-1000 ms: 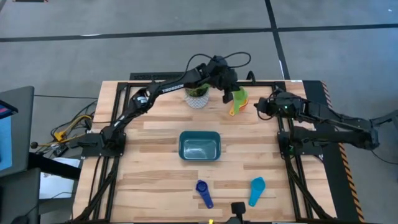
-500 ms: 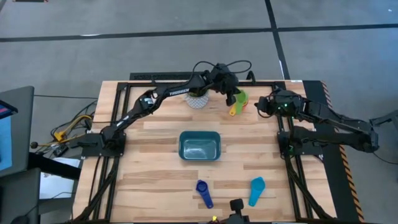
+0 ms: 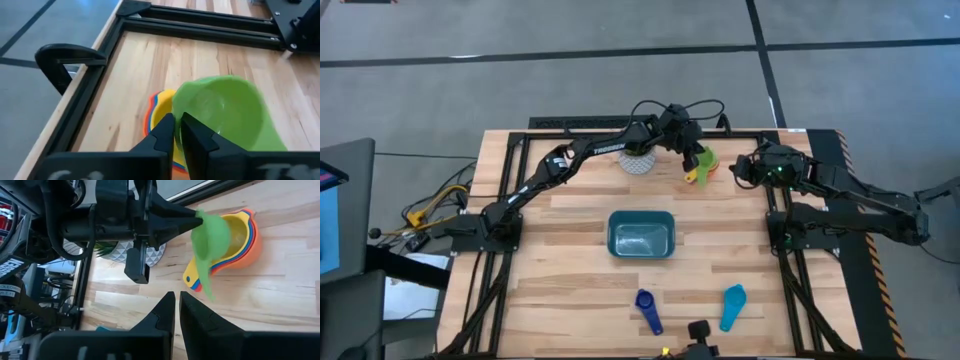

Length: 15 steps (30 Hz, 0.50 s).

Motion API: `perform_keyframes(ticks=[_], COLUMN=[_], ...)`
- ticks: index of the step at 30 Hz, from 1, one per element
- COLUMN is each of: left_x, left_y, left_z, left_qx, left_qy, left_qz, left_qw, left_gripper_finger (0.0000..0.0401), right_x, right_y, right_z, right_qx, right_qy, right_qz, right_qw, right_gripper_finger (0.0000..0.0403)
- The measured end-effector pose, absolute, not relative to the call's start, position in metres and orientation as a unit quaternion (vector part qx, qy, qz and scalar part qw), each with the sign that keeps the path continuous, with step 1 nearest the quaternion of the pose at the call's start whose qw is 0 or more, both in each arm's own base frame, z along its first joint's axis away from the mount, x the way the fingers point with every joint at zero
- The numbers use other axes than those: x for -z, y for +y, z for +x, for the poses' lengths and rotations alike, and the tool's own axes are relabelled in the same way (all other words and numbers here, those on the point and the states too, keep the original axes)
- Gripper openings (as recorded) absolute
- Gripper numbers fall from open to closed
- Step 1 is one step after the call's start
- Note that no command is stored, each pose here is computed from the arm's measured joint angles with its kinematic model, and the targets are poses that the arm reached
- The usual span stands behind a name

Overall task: Nest measuring cups in basket
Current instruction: Stack the green measuring cup on top of the yellow measuring cup

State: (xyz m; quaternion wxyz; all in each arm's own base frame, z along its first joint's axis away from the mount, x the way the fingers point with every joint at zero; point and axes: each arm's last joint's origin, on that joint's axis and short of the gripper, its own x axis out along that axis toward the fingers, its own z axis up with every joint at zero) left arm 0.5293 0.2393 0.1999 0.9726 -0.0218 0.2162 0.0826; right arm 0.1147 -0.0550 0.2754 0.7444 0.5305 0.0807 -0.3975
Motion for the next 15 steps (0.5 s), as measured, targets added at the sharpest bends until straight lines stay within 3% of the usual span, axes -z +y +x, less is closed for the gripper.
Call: perform_keyframes(ticks=[15], left_x=[-0.2039], left_y=[0.2397], left_z=[0.5273], left_qx=[-0.102], left_qy=[0.228], left_qz=[-0.070], left_qw=[0.966], left_gripper_finger=[0.0102], right_x=[-0.2780], right_y=[-0.0564], right_z=[0.1180], right_qx=[0.390], right_qy=[0.066], right_qz=[0.532], right_qw=[0.749], right_gripper_finger=[0.0052])
